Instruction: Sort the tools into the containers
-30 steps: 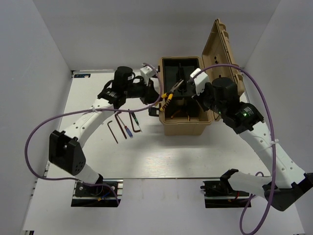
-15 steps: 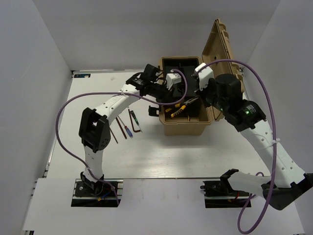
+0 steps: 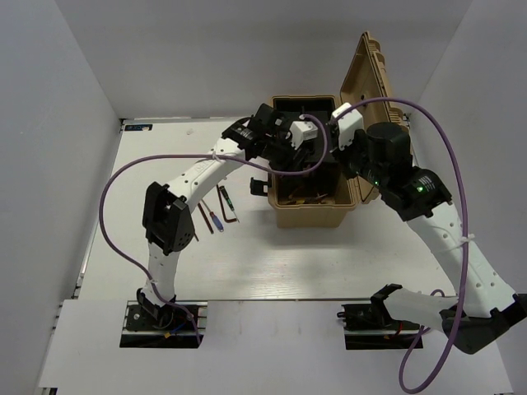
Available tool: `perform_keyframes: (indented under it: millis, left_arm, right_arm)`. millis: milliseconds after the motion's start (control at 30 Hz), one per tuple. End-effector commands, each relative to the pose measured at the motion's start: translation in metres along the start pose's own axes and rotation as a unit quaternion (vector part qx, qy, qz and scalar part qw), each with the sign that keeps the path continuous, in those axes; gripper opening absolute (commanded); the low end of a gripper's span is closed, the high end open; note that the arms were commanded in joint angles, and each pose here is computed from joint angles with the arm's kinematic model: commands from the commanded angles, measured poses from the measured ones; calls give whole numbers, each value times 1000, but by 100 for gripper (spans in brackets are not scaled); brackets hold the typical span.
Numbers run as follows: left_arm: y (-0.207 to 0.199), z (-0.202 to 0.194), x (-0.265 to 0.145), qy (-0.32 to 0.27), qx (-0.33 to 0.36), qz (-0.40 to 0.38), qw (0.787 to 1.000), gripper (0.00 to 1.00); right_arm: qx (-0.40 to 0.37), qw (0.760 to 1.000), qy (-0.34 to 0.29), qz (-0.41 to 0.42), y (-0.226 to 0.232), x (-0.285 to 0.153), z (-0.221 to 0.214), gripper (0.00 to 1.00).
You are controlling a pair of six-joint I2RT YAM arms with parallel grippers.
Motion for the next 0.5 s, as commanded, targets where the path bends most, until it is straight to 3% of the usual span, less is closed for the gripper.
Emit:
perform_keyframes:
  millis: [0,67,133,167,200,233,267,300,333,367,400,433,467]
  left_arm:
    - [-11,26,-16,-31,22,12,999,65]
    - [-22,34,-22,-43,29,4,999,63]
    - [-37,49,-42,-76,33,-1,997,50]
    - [-40,52,-45,-94,35,-2,995,41]
    - [-41,56,-53,-115,15,14,993,14]
    - [-40,58,-65,-138,5,25,990,2]
    - [-47,55,-87,-179,8,33,983,0]
    - [-41,53,-101,-210,-26,73,975,0]
    - [-35,48,-116,-236,-41,107,965,0]
    - [-22,17,-113,-227,-70,141,961,0]
    - [-15,17,-153,-281,-91,209,932,0]
    - [-9,4,-162,-292,-134,237,917,3]
    - [10,-24,-164,-280,-175,287,899,16]
  right_arm:
    - [10,999,-33,-11,-8,-12,14,0]
    - [9,999,-33,-5,-6,-11,14,0]
    - [7,999,-33,3,-3,-14,13,0]
    - [7,999,-41,20,1,-15,16,0]
    - [3,999,-43,28,3,-16,17,14]
    - [4,998,-39,43,9,-16,14,28]
    - [3,995,-50,81,21,-16,15,45]
    - [-5,994,-48,95,26,-14,13,80]
    - [-4,991,-45,123,37,-13,8,91]
    - [-5,989,-44,142,44,-9,6,91]
    - [-2,983,-50,177,56,-7,6,91]
    - [2,980,-47,191,61,-4,4,91]
    - [9,977,-42,208,68,2,4,85]
Point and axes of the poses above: each gripper's point midway between its finger pads, its own x axis out along the fingers, its own y axis along the line the jaws close on, z = x × y, the point moved 2 cm from there along -x, back along the fingers, and after that the axes turned 10 degrees about -x, right-handed, at the moved point
